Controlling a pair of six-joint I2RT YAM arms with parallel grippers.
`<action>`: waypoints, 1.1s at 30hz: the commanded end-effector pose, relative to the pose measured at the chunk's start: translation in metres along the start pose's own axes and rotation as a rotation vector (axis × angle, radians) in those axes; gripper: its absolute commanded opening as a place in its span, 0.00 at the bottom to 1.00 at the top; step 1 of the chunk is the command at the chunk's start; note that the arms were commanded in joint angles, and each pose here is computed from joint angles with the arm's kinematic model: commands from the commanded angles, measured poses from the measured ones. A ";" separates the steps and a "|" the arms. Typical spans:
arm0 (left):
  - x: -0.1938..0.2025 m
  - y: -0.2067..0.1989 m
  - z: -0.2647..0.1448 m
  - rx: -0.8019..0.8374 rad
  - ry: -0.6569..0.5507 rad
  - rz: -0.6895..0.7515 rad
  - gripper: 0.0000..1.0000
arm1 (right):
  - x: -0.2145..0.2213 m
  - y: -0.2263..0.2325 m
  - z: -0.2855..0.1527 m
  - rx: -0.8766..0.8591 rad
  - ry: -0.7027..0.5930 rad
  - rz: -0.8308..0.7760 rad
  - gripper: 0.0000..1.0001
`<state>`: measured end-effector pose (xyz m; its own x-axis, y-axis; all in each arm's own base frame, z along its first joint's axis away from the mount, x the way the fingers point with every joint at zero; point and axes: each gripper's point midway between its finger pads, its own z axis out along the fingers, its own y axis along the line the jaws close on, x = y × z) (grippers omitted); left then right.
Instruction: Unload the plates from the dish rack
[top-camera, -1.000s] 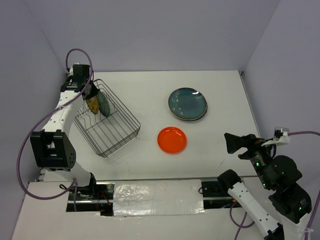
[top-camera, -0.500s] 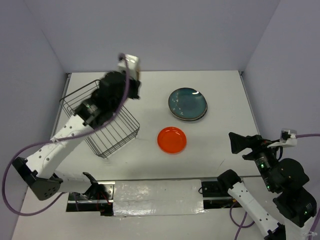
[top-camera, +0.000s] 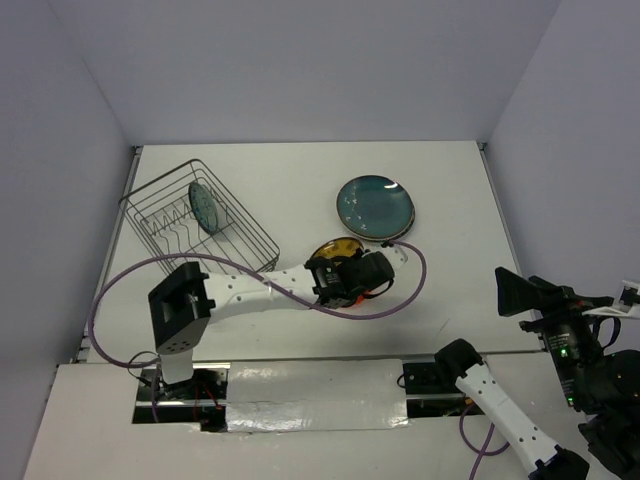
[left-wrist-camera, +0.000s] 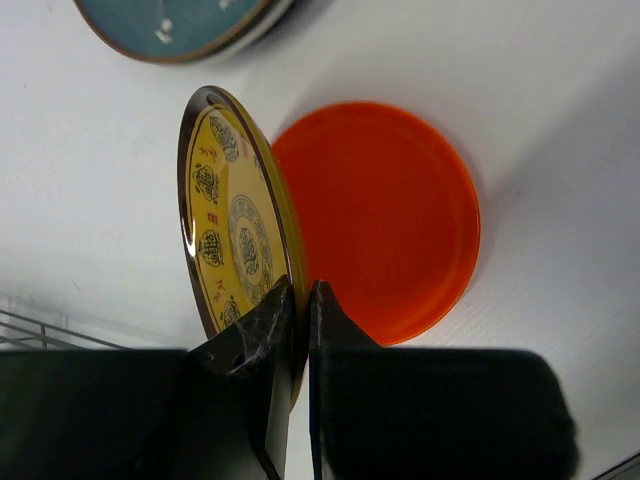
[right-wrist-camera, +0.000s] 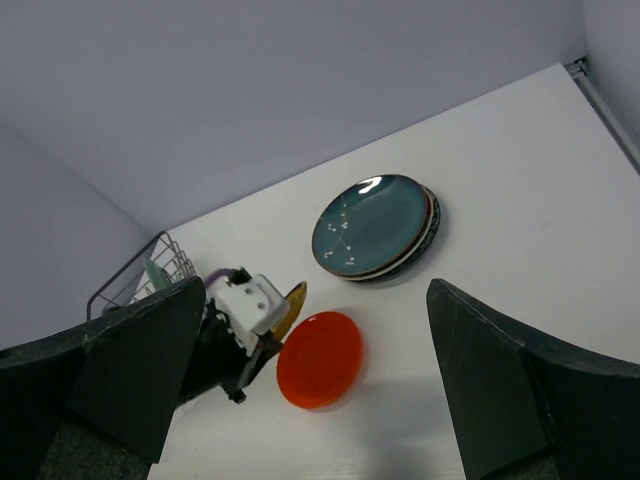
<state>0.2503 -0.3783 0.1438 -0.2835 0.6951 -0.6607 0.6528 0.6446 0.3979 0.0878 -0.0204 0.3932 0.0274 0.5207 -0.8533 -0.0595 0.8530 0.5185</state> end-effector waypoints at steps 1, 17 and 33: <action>-0.028 -0.003 -0.010 -0.045 -0.058 -0.033 0.00 | 0.004 -0.007 0.001 0.030 0.011 -0.026 0.99; -0.003 -0.040 0.027 -0.025 0.012 0.003 0.23 | 0.015 -0.007 0.006 0.024 0.030 -0.035 0.99; -0.034 0.002 -0.030 -0.043 -0.090 -0.134 0.93 | 0.011 -0.008 0.004 0.027 0.022 -0.045 0.99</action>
<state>0.2343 -0.3996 0.1203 -0.3122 0.6989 -0.6435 0.6464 0.6527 0.3952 0.0961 -0.0178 0.3752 -0.0096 0.4898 -0.8718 -0.0278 0.8714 0.4898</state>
